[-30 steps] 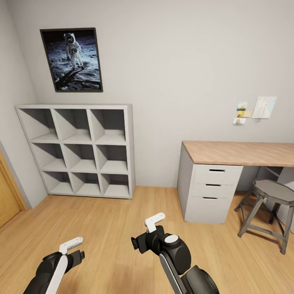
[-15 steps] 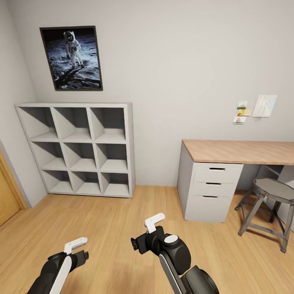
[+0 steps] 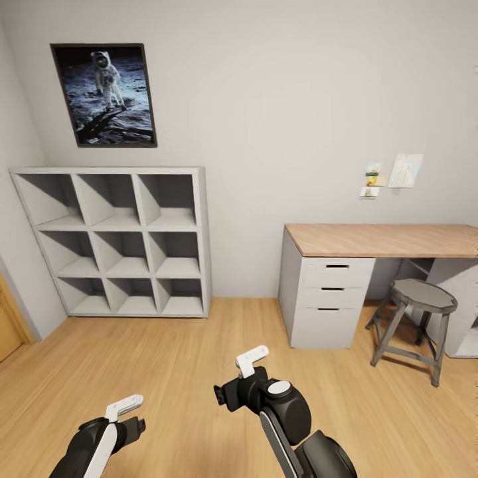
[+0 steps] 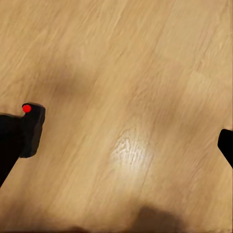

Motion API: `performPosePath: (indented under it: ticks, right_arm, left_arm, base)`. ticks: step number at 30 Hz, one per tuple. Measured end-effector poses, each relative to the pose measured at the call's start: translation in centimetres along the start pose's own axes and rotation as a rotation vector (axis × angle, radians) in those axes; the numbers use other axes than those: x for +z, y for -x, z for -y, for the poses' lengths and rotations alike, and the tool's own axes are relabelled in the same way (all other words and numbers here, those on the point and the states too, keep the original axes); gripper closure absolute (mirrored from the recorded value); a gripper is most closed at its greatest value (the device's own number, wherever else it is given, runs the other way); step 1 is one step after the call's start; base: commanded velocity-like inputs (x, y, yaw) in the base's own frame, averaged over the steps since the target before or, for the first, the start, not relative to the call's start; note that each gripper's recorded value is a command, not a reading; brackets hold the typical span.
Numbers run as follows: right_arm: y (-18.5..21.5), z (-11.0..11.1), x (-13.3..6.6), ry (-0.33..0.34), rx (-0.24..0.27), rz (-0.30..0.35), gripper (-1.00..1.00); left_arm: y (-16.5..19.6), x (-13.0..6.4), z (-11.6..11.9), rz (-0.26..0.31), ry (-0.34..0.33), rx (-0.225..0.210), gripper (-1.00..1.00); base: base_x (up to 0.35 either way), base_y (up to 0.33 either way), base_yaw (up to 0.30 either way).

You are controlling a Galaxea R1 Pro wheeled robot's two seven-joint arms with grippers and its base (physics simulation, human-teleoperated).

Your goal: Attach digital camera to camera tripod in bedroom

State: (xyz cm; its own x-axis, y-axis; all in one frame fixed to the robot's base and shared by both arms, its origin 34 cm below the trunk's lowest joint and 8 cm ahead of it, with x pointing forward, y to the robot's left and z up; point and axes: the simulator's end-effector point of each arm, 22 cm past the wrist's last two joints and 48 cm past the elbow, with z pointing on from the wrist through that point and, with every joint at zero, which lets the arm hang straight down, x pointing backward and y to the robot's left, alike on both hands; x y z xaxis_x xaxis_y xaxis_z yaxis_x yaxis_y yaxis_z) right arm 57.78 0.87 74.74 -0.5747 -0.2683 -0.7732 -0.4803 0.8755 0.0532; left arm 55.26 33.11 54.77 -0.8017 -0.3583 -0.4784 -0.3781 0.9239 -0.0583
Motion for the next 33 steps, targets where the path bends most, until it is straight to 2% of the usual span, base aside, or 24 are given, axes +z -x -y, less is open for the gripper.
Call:
performPosePath:
  ticks: [9, 18, 28, 32, 33]
  right_arm:
    - [0.1, 0.1, 0.0, 0.001, 0.002, 0.003, -1.0]
    - [0.0, 0.2, 0.0, -0.006, -0.001, 0.004, -1.0]
    - [0.5, 1.0, 0.2, -0.016, 0.003, 0.015, -1.0]
    - [-0.2, 2.0, 0.5, -0.033, 0.0, 0.015, -1.0]
    - [-0.4, 2.0, 0.6, -0.032, 0.0, 0.015, -1.0]
  left_arm:
    - [0.0, 0.1, 0.2, -0.002, -0.019, -0.003, -1.0]
    - [-0.1, 0.0, 0.4, -0.002, -0.02, -0.007, -1.0]
    - [-0.1, 0.2, 1.1, -0.002, -0.036, -0.015, -1.0]
    - [3.4, 0.2, 2.8, 0.029, -0.083, -0.053, -1.0]
    - [3.3, 0.4, 2.7, 0.029, -0.083, -0.053, -1.0]
  base:
    - [-0.24, 0.213, -0.02]
    - [-0.063, 0.091, 0.015]
    - [-0.008, 0.012, 0.205]
    - [-0.001, 0.001, 0.276]
    - [-0.001, 0.001, 0.279]
